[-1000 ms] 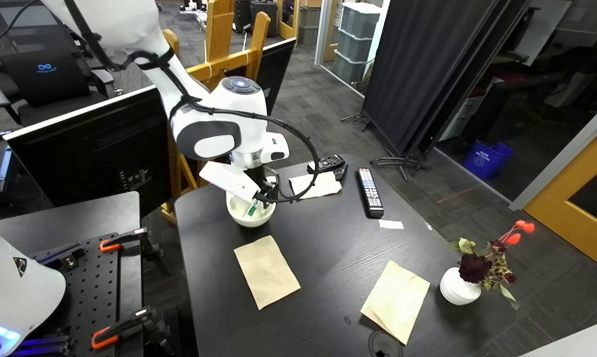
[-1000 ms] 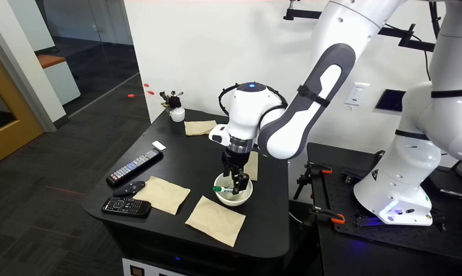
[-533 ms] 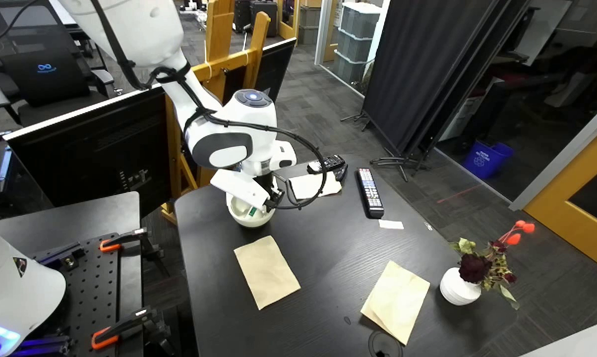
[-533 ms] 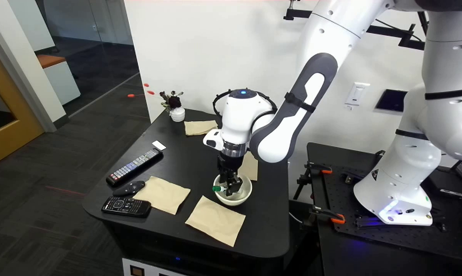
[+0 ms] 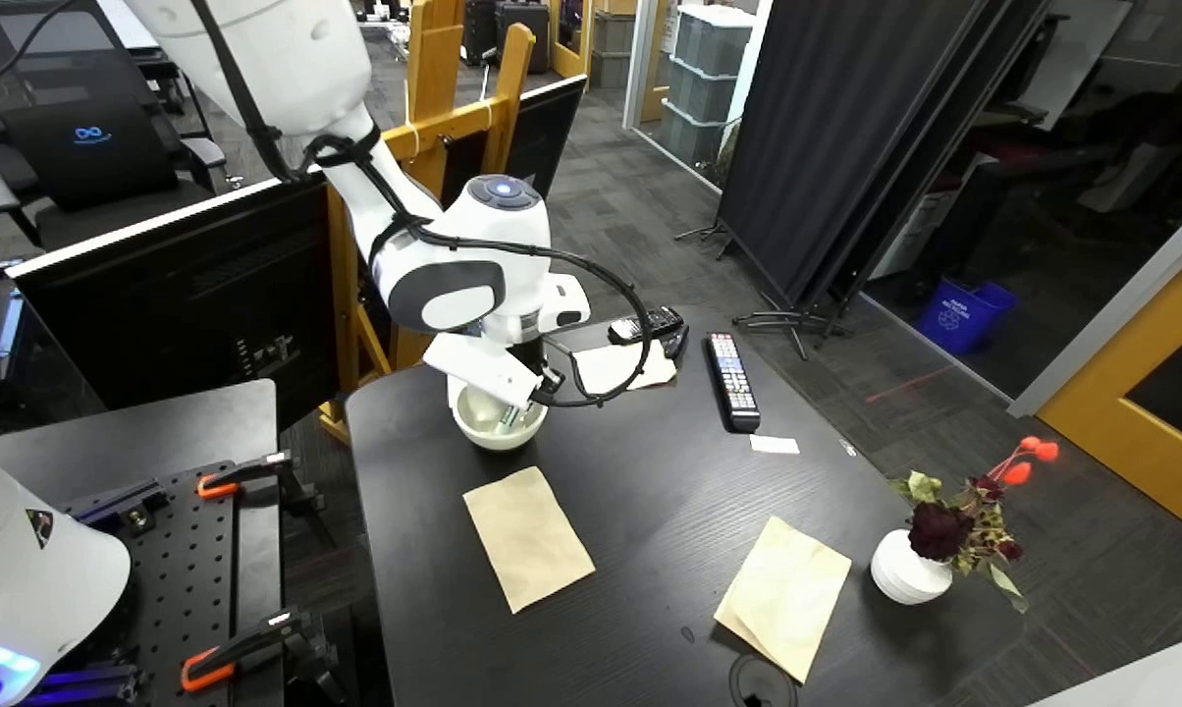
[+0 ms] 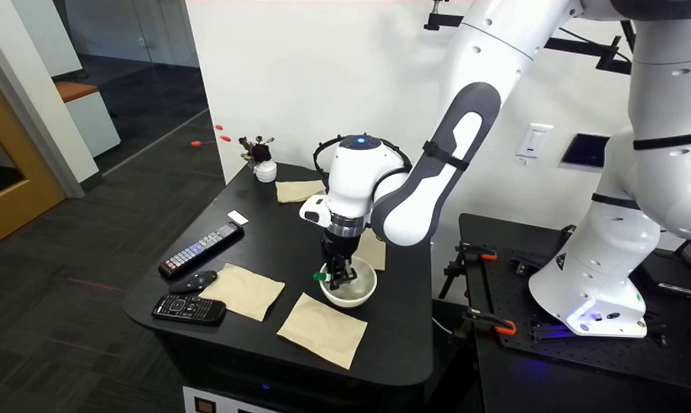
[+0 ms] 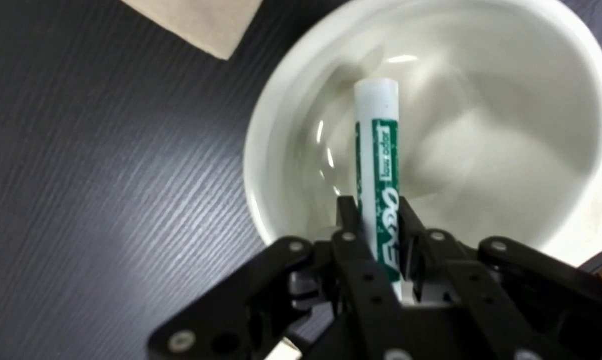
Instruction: Remove the marker from the bowl and put it on the table
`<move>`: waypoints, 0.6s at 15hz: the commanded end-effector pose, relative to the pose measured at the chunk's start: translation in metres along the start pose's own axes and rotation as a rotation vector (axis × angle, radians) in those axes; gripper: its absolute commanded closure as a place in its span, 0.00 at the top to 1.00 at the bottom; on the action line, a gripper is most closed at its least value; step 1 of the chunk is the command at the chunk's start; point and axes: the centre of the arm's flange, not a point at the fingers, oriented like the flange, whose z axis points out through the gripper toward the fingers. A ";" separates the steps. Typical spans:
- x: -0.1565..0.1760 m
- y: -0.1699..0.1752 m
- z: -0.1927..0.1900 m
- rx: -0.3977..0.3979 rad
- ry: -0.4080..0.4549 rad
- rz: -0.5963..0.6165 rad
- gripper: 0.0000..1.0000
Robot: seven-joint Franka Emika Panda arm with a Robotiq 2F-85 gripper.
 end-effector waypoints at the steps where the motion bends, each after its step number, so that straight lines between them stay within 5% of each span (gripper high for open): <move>1: -0.004 -0.008 -0.044 -0.034 0.061 0.003 0.05; 9: -0.024 0.014 -0.136 -0.151 0.215 0.159 0.05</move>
